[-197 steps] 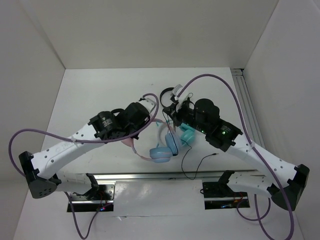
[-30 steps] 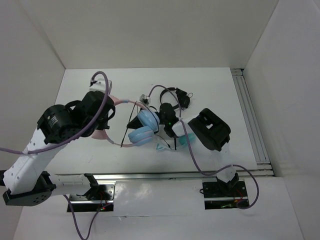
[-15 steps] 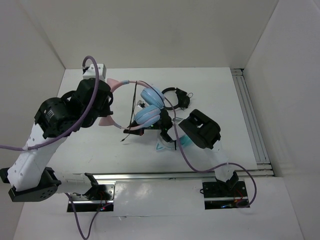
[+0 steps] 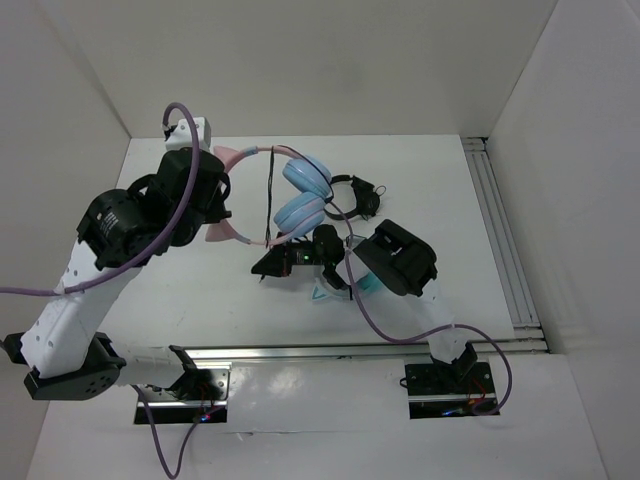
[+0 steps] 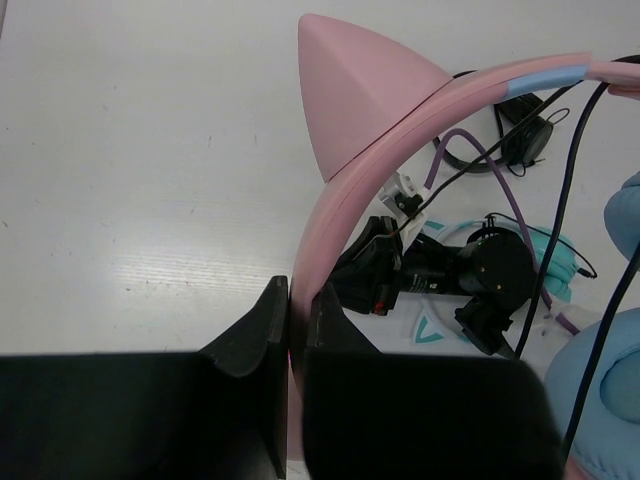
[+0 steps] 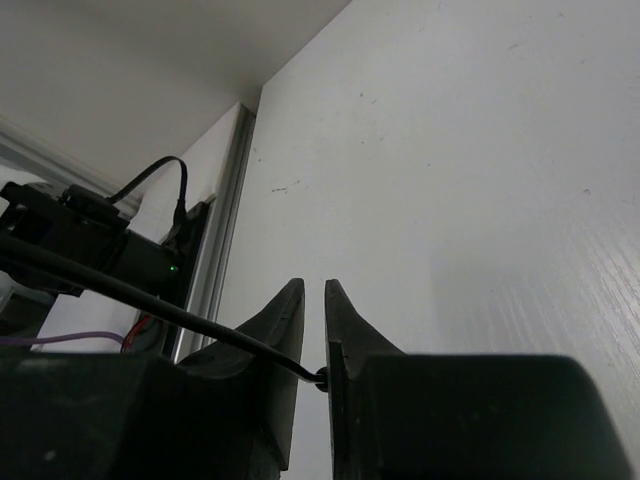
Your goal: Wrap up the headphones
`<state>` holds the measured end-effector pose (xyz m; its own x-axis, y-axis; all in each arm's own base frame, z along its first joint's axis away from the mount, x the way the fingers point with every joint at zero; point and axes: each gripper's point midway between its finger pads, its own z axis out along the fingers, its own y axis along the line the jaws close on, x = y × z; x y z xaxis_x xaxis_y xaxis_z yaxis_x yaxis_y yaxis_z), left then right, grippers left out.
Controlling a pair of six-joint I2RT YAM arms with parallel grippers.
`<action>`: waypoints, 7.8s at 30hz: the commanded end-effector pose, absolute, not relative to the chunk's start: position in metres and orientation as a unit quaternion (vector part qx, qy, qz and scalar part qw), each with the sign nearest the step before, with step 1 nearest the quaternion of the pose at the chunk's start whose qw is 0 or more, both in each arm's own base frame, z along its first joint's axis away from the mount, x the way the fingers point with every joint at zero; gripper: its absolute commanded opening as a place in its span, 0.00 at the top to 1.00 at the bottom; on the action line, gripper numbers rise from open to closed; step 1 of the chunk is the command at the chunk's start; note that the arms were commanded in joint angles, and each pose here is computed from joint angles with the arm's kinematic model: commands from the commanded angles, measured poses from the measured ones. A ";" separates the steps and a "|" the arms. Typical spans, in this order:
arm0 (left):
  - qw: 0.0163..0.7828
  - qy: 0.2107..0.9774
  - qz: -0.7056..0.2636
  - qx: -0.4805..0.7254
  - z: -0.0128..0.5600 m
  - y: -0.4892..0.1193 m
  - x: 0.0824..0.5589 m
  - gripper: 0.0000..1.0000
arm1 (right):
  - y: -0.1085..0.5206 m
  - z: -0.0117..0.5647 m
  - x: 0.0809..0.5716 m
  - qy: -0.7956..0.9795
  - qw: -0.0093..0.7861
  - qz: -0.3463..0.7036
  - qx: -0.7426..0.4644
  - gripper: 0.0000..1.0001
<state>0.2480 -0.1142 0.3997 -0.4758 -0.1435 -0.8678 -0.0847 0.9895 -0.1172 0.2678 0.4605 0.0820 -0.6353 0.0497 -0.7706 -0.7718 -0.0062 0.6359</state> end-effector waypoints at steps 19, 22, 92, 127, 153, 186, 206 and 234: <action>0.549 0.821 -0.064 -0.146 0.422 -0.108 0.264 1.00 | 0.453 0.074 0.266 0.603 0.345 0.657 -0.292 0.66; 0.549 0.820 -0.067 -0.150 0.421 -0.110 0.265 1.00 | 0.452 0.074 0.265 0.599 0.348 0.659 -0.294 0.64; 0.390 0.861 0.140 -0.296 0.240 0.007 0.358 1.00 | 0.466 0.231 0.115 0.621 0.423 0.445 -0.488 1.00; 0.371 0.901 0.098 -0.205 0.211 -0.015 0.332 1.00 | 0.379 0.290 0.240 0.673 0.556 0.165 -0.459 1.00; 0.491 0.868 -0.001 0.073 0.235 -0.100 0.238 1.00 | 0.331 0.302 0.321 0.649 0.627 0.017 -0.430 0.97; 0.411 0.891 -0.066 0.182 0.211 -0.148 0.221 1.00 | 0.303 0.253 0.409 0.695 0.582 -0.020 -0.423 0.83; 0.382 0.915 -0.034 0.123 0.206 -0.130 0.240 1.00 | 0.278 0.234 0.428 0.723 0.564 -0.044 -0.398 0.54; 0.292 0.936 0.168 0.103 0.194 -0.107 0.279 1.00 | 0.280 0.242 0.419 0.742 0.553 0.168 -0.338 0.35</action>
